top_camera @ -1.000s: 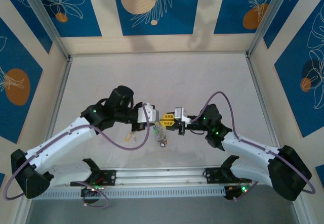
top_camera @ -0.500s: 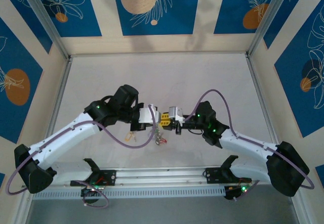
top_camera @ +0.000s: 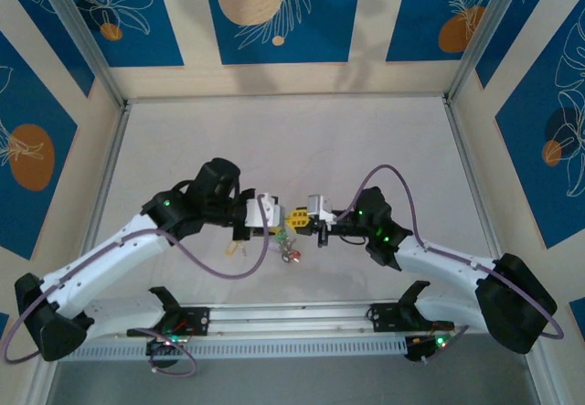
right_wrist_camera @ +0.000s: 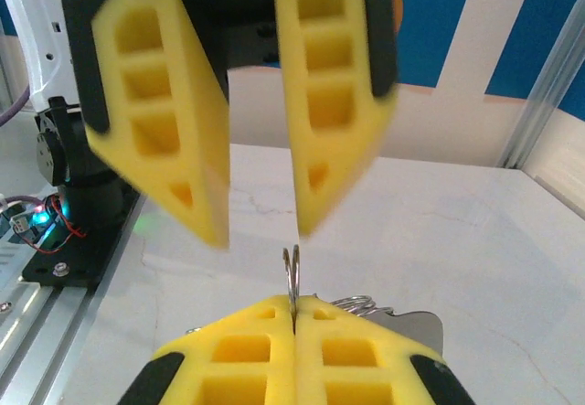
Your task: Put the keys on the keyring
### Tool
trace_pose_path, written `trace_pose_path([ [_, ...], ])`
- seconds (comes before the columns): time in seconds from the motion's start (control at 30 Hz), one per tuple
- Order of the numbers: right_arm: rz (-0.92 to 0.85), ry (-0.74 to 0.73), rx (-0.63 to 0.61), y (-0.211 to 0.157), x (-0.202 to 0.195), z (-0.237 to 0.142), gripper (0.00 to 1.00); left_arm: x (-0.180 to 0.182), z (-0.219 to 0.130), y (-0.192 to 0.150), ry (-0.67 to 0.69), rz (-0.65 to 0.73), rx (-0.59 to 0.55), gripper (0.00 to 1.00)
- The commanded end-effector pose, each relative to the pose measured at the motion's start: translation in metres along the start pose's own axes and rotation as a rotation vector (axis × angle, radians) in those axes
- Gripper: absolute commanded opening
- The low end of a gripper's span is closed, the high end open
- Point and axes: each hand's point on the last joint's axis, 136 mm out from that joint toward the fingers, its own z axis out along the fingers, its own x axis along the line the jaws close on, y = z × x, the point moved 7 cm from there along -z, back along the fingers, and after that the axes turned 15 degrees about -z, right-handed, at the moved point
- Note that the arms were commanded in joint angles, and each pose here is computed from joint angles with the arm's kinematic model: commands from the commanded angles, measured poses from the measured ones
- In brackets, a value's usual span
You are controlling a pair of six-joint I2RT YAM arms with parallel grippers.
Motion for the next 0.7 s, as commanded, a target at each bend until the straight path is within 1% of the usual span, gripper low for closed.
trace_pose_path([
  [0.0, -0.082, -0.033, -0.147, 0.026, -0.005, -0.011, 0.0, -0.005, -0.001, 0.0, -0.016, 0.065, -0.077, 0.27],
  [0.13, -0.094, -0.022, -0.181, 0.032, -0.002, -0.018, 0.0, -0.002, 0.002, 0.002, -0.01, 0.052, -0.097, 0.28],
  [0.27, -0.099, -0.025, -0.18, 0.034, -0.001, -0.021, 0.0, -0.001, 0.006, 0.009, -0.034, 0.034, -0.124, 0.28],
  [0.47, -0.095, -0.011, -0.185, 0.036, 0.002, -0.022, 0.0, -0.002, 0.005, 0.016, -0.057, 0.024, -0.198, 0.28],
  [0.67, -0.095, -0.013, -0.193, 0.037, 0.002, -0.021, 0.0, -0.007, 0.006, 0.016, -0.091, 0.026, -0.222, 0.22],
])
